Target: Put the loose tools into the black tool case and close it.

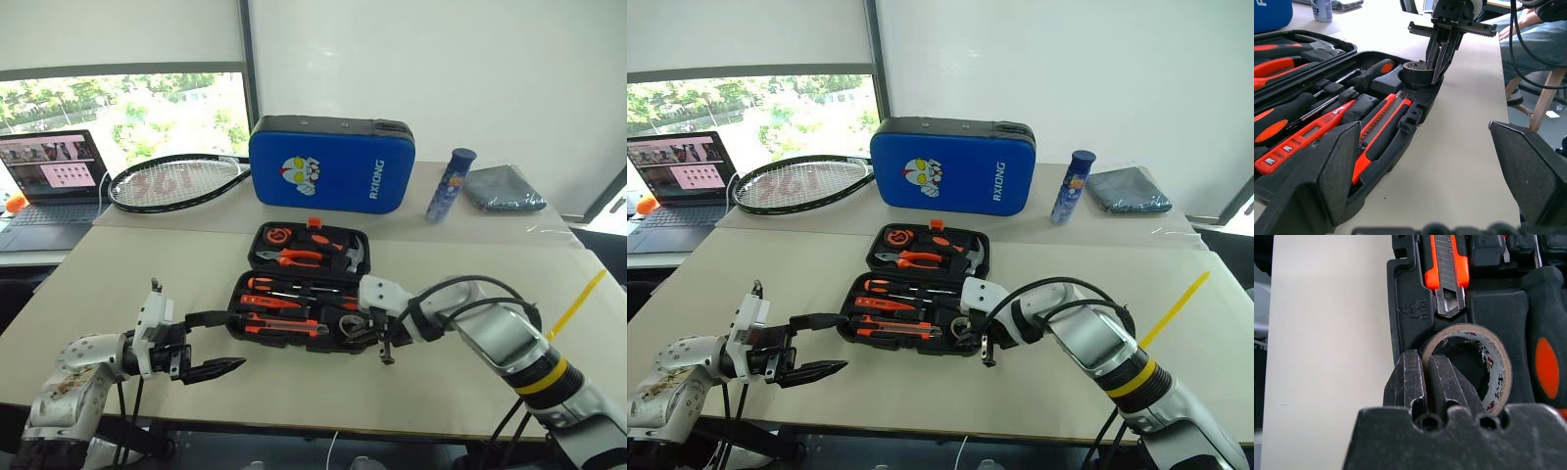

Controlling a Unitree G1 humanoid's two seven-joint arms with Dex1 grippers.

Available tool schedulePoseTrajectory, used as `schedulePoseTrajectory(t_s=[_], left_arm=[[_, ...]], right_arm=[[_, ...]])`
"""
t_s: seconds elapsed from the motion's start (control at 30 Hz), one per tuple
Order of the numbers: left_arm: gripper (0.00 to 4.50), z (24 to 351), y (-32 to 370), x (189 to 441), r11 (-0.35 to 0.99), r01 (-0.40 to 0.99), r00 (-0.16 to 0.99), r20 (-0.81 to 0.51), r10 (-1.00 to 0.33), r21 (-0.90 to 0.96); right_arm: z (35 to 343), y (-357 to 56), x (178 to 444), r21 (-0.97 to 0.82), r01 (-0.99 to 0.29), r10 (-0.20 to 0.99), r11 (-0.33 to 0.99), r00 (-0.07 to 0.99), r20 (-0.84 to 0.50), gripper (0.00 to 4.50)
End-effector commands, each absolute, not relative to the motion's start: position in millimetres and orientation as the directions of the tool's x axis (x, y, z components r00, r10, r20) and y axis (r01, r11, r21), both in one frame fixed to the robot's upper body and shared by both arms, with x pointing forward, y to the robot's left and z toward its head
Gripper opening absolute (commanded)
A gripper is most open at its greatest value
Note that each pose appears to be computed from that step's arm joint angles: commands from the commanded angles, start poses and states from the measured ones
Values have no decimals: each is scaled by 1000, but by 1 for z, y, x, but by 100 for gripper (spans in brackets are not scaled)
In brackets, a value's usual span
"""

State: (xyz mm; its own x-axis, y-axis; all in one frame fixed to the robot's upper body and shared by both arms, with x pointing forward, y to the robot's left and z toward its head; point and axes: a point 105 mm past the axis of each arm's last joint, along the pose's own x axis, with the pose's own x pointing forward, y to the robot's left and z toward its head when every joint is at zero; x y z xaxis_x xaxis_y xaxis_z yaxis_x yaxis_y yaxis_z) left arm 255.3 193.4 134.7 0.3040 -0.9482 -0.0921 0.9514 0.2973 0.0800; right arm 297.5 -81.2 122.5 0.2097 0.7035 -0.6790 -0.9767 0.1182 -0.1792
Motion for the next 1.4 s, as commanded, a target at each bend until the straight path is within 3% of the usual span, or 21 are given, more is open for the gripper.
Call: schedulePoseTrajectory(t_s=[0.03, 0.1, 0.17, 0.3, 0.4, 0.53, 0.63, 0.67, 0.73, 0.87, 0.9, 0.97, 1.17, 1.4], left_arm=[[450, 145, 196, 258, 304, 943, 316, -83, -945, 135], [450, 145, 197, 259, 308, 942, 321, -87, -943, 136], [450, 145, 198, 260, 313, 940, 326, -89, -941, 136], [450, 154, 211, 272, 417, 898, 428, -54, -902, 140], [450, 156, 222, 275, 457, 877, 469, -55, -882, 147], [450, 146, 246, 289, 581, 802, 595, -99, -797, 140], [369, 139, 262, 308, 683, 707, 707, -134, -695, 184], [345, 139, 266, 317, 722, 668, 744, -129, -656, 179], [264, 137, 269, 330, 771, 618, 787, -134, -603, 157], [127, 127, 252, 350, 781, 607, 793, -168, -585, 146], [74, 123, 247, 357, 791, 595, 801, -181, -570, 140], [13, 120, 234, 367, 793, 592, 803, -189, -565, 146], [13, 113, 207, 372, 759, 640, 761, -235, -605, 116], [13, 108, 191, 352, 650, 752, 652, -281, -704, 115]], right_arm=[[128, -84, 306, -236, -961, 699, 143, 267, -663, 100], [135, -83, 301, -216, -970, 714, 111, 229, -661, 178], [143, -82, 297, -203, -975, 738, 90, 202, -644, 225], [178, -94, 285, -160, -982, 848, 96, 165, -504, 374], [178, -114, 282, -139, -981, 844, 133, 186, -504, 374], [162, -140, 287, -163, -951, 843, 263, 309, -441, 374], [148, -148, 289, -183, -939, 840, 289, 341, -421, 292], [140, -154, 297, -220, -918, 816, 330, 395, -422, 274], [130, -164, 311, -293, -874, 764, 389, 483, -428, 193], [124, -165, 338, -414, -786, 700, 458, 606, -377, 66], [124, -163, 345, -445, -760, 683, 474, 636, -359, 23], [124, -159, 356, -480, -725, 665, 494, 671, -328, 0], [120, -142, 365, -482, -719, 668, 501, 675, -313, 0], [118, -114, 345, -425, -794, 743, 435, 583, -329, 0]])
